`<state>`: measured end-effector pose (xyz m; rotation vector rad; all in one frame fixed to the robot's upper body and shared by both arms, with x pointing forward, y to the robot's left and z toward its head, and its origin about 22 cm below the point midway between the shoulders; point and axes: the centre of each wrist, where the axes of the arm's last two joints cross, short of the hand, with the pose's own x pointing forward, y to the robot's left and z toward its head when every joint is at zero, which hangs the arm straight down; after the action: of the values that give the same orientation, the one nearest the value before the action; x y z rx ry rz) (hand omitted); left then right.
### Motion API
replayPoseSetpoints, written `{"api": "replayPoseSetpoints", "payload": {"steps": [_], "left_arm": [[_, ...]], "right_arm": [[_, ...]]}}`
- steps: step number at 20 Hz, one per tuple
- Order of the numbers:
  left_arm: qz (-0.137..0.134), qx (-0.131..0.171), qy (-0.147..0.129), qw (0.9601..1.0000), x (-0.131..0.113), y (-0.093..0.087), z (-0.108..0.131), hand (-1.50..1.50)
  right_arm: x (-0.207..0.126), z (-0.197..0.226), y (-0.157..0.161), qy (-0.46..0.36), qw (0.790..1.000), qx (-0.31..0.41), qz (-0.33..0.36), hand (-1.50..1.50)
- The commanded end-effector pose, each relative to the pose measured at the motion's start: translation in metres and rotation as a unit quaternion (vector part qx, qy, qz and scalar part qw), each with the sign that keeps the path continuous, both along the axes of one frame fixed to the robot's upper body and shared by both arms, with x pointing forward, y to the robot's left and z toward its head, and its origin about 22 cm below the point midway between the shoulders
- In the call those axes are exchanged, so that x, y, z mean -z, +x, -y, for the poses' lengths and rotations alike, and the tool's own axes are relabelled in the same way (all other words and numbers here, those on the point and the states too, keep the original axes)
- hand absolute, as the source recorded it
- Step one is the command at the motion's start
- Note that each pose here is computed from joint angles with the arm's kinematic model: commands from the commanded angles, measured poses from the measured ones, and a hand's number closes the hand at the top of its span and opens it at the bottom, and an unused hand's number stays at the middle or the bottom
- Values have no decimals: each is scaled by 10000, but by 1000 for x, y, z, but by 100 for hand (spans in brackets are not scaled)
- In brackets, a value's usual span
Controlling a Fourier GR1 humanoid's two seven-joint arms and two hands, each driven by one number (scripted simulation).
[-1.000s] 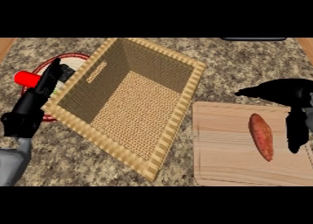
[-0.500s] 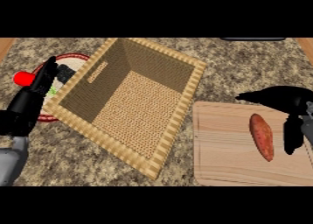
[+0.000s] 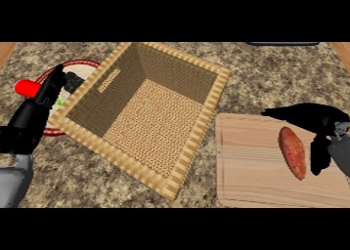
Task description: Pick the sweet potato from the cutting board and place it in the basket
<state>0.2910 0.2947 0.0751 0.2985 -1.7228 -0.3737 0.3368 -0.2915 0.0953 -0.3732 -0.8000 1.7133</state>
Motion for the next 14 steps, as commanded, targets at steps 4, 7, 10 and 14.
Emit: {"api": "replayPoseSetpoints", "payload": {"steps": [4,7,10,14], "left_arm": [[34,-45,2,10000,0,-27,2,0],[92,-7,91,9999,2,-5,-7,0],[13,-49,43,10000,6,-4,12,0],[-4,36,23,10000,7,-7,3,0]], "right_arm": [[9,-15,-27,42,9999,78,-60,-150],[23,-11,-13,26,9999,60,-87,-150],[29,16,-23,-36,9998,105,-150,-150],[56,-6,-9,-129,9996,198,-140,-150]]}}
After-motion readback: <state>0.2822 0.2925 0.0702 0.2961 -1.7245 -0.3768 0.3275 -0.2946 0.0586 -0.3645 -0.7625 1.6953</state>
